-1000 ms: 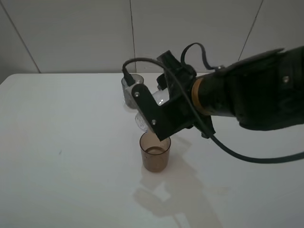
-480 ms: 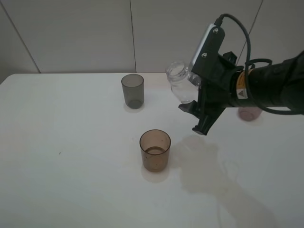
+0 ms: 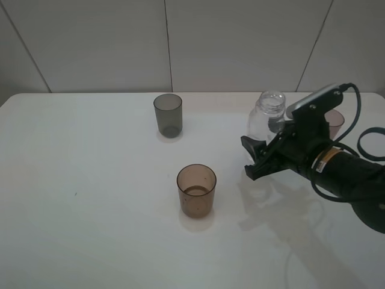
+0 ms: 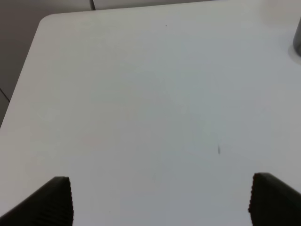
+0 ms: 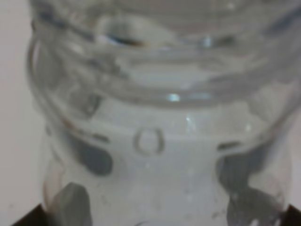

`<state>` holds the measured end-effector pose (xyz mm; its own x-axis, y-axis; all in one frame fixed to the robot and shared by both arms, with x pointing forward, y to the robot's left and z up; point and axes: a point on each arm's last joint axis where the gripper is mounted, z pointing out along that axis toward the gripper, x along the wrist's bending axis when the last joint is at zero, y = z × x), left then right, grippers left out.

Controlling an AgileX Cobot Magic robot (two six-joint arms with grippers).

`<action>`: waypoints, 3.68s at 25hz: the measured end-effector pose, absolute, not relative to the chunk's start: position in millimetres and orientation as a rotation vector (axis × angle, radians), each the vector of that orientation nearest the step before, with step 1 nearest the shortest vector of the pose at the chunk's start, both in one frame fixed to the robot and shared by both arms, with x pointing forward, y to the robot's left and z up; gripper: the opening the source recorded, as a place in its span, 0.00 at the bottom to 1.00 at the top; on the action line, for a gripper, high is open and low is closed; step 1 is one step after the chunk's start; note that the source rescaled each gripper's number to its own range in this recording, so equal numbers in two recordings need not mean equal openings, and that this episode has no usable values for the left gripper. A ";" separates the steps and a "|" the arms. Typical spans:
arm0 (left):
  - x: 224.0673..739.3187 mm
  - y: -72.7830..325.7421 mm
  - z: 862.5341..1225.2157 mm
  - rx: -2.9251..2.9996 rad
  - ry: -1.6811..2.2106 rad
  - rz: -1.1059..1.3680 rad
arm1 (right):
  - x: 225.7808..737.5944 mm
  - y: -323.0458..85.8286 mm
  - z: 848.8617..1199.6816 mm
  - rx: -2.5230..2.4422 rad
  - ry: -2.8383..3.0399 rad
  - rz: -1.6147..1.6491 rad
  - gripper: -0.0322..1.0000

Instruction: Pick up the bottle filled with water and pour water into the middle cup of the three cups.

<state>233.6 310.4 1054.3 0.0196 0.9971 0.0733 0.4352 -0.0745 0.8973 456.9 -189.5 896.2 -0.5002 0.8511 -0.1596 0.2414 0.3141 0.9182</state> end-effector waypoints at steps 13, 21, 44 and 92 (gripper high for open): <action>233.6 310.4 1054.3 1.596 1.495 1.016 | 445.9 -203.0 841.7 1.249 1.894 1.137 0.03; 233.6 310.4 1054.3 1.596 1.495 1.016 | 445.9 -203.0 841.6 1.248 1.893 1.137 0.03; 233.6 310.4 1054.3 1.596 1.495 1.016 | 450.9 -201.2 887.3 1.113 1.751 1.255 0.70; 233.6 310.4 1054.3 1.596 1.495 1.016 | 373.3 -224.5 1046.1 1.484 1.810 1.469 0.70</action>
<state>233.6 310.4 1054.3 0.0196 0.9971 0.0733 0.4352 -0.0745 0.8973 373.3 -224.5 1046.1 -0.3727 0.8750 0.3091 0.4826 -0.1017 0.8699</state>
